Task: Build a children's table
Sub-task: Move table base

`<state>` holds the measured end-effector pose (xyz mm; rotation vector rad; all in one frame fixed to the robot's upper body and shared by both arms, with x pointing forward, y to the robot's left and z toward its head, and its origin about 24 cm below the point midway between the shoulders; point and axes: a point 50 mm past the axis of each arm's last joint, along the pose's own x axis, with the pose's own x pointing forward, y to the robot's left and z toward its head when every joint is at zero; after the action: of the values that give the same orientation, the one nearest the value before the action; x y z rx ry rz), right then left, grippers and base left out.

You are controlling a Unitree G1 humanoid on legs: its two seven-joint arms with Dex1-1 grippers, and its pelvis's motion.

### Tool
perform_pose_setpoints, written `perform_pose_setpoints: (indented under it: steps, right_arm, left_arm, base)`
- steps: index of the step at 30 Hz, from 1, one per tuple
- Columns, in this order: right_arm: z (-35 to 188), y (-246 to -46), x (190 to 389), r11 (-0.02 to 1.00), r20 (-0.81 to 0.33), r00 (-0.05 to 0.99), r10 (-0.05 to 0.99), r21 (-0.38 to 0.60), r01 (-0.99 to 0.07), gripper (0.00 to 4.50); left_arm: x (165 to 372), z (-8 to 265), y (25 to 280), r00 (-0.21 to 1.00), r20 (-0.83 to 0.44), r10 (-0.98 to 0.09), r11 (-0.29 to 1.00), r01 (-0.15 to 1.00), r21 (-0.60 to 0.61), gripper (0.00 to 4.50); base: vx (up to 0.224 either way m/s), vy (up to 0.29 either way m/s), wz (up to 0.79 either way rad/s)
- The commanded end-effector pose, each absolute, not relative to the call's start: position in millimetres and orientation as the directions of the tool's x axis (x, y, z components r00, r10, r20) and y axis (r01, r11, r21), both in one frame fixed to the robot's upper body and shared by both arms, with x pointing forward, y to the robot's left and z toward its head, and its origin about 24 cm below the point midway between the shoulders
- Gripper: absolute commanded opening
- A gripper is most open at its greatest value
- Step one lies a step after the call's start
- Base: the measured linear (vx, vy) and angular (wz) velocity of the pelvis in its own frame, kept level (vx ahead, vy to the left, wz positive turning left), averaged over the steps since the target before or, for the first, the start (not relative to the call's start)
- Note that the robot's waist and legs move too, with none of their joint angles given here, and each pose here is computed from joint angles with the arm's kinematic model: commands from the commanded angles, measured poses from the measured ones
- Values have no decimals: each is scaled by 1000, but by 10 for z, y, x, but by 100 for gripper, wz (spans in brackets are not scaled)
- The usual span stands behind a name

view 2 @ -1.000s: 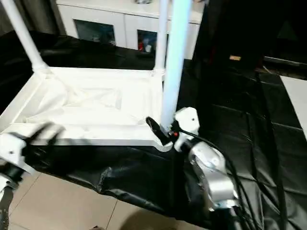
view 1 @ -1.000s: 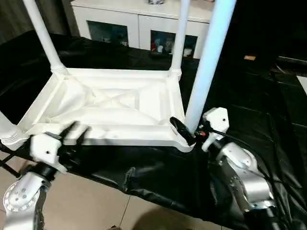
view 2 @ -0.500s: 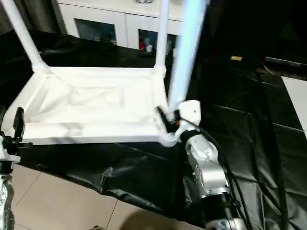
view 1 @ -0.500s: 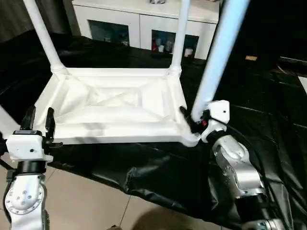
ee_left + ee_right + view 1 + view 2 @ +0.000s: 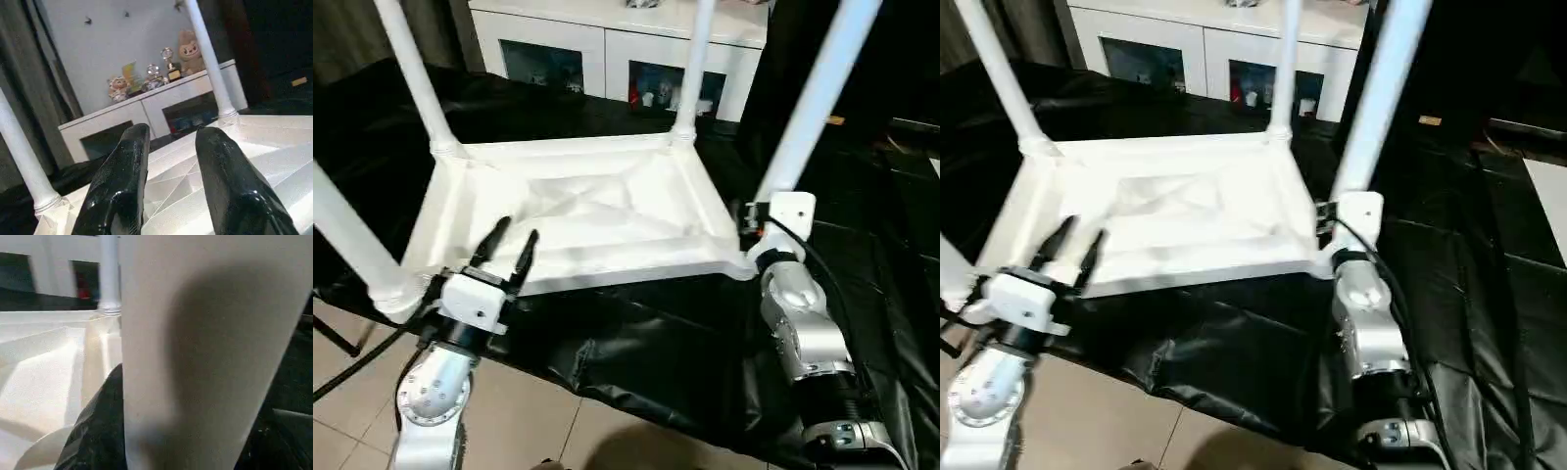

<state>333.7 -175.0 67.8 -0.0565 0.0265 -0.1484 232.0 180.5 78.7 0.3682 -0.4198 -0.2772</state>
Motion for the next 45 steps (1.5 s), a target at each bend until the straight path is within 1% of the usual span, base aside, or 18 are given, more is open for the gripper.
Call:
perform_pose_setpoints:
  steps: [1,5,7,13,14,17,21,23,24,26,27,28,29,32,34,41,42,45]
  right_arm:
    - [648,-2055,3300,951,-27,956,-292,-113,287,187]
    - [659,-2287,3261,915,-14,924,-382,-146,376,185]
    - [665,-2348,3252,906,-10,916,-400,-156,394,185]
    - [707,-2709,3147,829,21,847,-531,-195,525,185]
    - [709,-2732,3138,823,24,842,-539,-198,533,185]
    - [732,-2929,3011,758,61,788,-613,-236,608,185]
    - [731,-3023,2923,721,79,755,-652,-245,648,185]
    - [709,-2995,2928,745,64,772,-633,-223,629,185]
    - [668,-2877,2968,805,36,820,-571,-173,568,185]
    - [656,-2830,2985,826,28,838,-545,-154,542,185]
    - [633,-2650,3037,894,18,901,-434,-113,433,220]
    - [632,-2607,3044,907,20,913,-407,-112,407,220]
    - [645,-2551,3049,917,38,926,-376,-131,377,254]
    - [667,-2468,3052,932,64,941,-331,-135,337,266]
    - [730,-2399,3035,945,114,950,-292,-117,304,292]
    - [787,-2394,2972,951,166,949,-269,-110,289,350]
    - [779,-2429,2860,961,182,954,-237,-104,258,358]
    - [775,-2480,2772,964,193,956,-221,-105,244,385]
  left_arm:
    - [2286,796,1778,865,339,-369,886,218,408,180]
    - [2284,745,1742,861,297,-414,875,286,389,180]
    - [2288,725,1727,860,279,-427,873,313,374,180]
    - [2323,689,1569,815,211,-540,826,463,322,180]
    - [2328,689,1560,812,209,-545,822,468,323,180]
    - [2394,685,1538,803,189,-565,808,491,326,180]
    - [2434,685,1561,805,178,-566,807,496,322,180]
    - [2446,690,1566,805,174,-568,805,499,320,180]
    - [2468,695,1569,805,171,-569,806,503,312,180]
    - [2474,697,1570,805,170,-569,806,504,310,180]
    - [2501,699,1566,805,165,-570,807,512,294,180]
    - [2508,697,1565,804,161,-572,807,516,288,180]
    - [2520,700,1564,803,159,-574,806,520,281,180]
    - [2539,703,1565,802,158,-576,808,529,261,180]
    - [2559,720,1571,801,166,-575,813,535,232,180]
    - [2562,747,1562,799,176,-574,815,539,211,180]
    - [2554,736,1546,801,170,-574,816,542,202,180]
    - [2548,722,1535,799,161,-579,812,548,199,180]
  base:
    - [0,0,0]
    - [0,0,0]
    - [0,0,0]
    - [0,0,0]
    - [0,0,0]
    - [0,0,0]
    - [0,0,0]
    - [0,0,0]
    - [0,0,0]
    - [0,0,0]
    - [0,0,0]
    - [0,0,0]
    - [0,0,0]
    - [0,0,0]
    - [0,0,0]
    - [0,0,0]
    - [0,0,0]
    - [0,0,0]
